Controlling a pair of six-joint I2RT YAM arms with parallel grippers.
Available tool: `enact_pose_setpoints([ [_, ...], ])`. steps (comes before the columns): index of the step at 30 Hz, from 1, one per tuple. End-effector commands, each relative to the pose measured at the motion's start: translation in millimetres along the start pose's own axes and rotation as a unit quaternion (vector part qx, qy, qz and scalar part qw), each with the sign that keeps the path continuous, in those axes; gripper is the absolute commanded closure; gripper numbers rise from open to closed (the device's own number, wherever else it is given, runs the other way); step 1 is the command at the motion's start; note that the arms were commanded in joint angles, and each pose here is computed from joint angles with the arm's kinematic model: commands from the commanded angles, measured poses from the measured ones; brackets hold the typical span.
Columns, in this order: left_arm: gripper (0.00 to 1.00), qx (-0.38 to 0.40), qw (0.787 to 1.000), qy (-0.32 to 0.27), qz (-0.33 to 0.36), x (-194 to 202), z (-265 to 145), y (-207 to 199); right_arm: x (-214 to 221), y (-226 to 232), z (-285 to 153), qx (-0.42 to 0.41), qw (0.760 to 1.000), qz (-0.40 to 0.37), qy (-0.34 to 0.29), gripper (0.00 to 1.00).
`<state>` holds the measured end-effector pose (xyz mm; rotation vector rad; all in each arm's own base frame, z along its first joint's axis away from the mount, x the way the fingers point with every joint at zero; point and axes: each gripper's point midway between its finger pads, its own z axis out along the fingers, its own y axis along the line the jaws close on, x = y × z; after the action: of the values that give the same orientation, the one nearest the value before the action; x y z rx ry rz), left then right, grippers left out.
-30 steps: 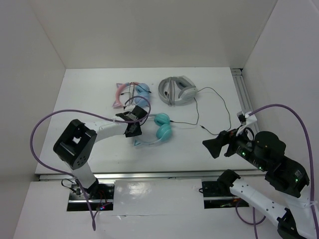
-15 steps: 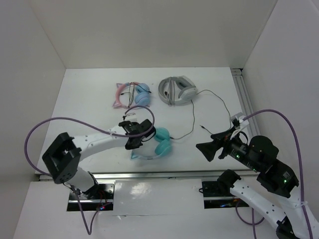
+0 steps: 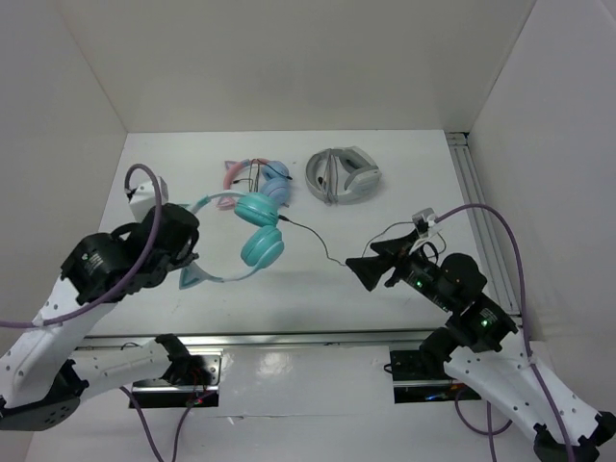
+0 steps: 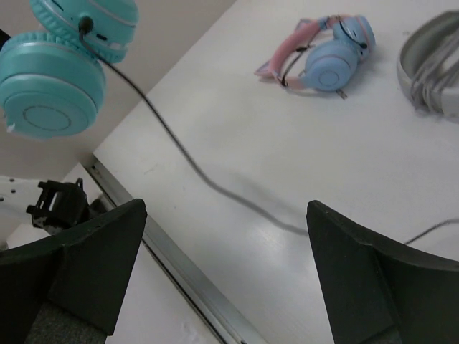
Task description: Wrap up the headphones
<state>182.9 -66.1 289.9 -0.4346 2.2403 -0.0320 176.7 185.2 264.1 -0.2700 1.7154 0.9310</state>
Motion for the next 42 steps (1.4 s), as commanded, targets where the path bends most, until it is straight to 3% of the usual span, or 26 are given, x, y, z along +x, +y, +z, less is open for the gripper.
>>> enact_pose_setpoints([
  [1,1.0,0.009,0.998,0.003,0.057,-16,-6,-1,-51,26,19,-0.062,0.993,-0.027,-0.098,0.0],
  [10,1.0,0.028,0.997,-0.011,0.076,-45,-17,-11,-17,37,78,-0.138,0.988,-0.062,-0.027,0.04],
  [13,1.0,0.024,0.997,-0.015,0.072,-49,-18,-8,0,43,76,-0.177,0.982,-0.071,-0.016,0.05],
  [15,1.0,0.023,0.997,-0.013,0.073,-50,-15,-10,-10,49,67,-0.189,0.978,-0.074,-0.043,0.05],
  [20,1.0,0.034,0.997,-0.011,0.075,-51,-15,-17,-9,59,63,-0.218,0.972,-0.085,-0.036,0.07],
  [23,1.0,0.038,0.996,-0.014,0.077,-53,-14,-18,-11,43,73,-0.166,0.983,-0.07,-0.045,0.08],
  [25,1.0,0.037,0.996,-0.013,0.078,-54,-12,-21,-14,52,66,-0.19,0.977,-0.073,-0.06,0.08],
  [29,1.0,0.037,0.996,-0.013,0.078,-54,-12,-21,5,55,74,-0.204,0.975,-0.088,-0.011,0.1],
  [32,1.0,0.058,0.996,-0.02,0.067,-62,-19,-29,29,44,88,-0.19,0.978,-0.087,0.02,0.15],
  [38,1.0,0.071,0.995,-0.041,0.052,-80,-32,-34,81,43,104,-0.203,0.973,-0.082,0.073,0.36],
  [42,1.0,0.066,0.996,-0.061,0.028,-95,-45,-26,103,36,106,-0.197,0.973,-0.083,0.088,0.38],
])
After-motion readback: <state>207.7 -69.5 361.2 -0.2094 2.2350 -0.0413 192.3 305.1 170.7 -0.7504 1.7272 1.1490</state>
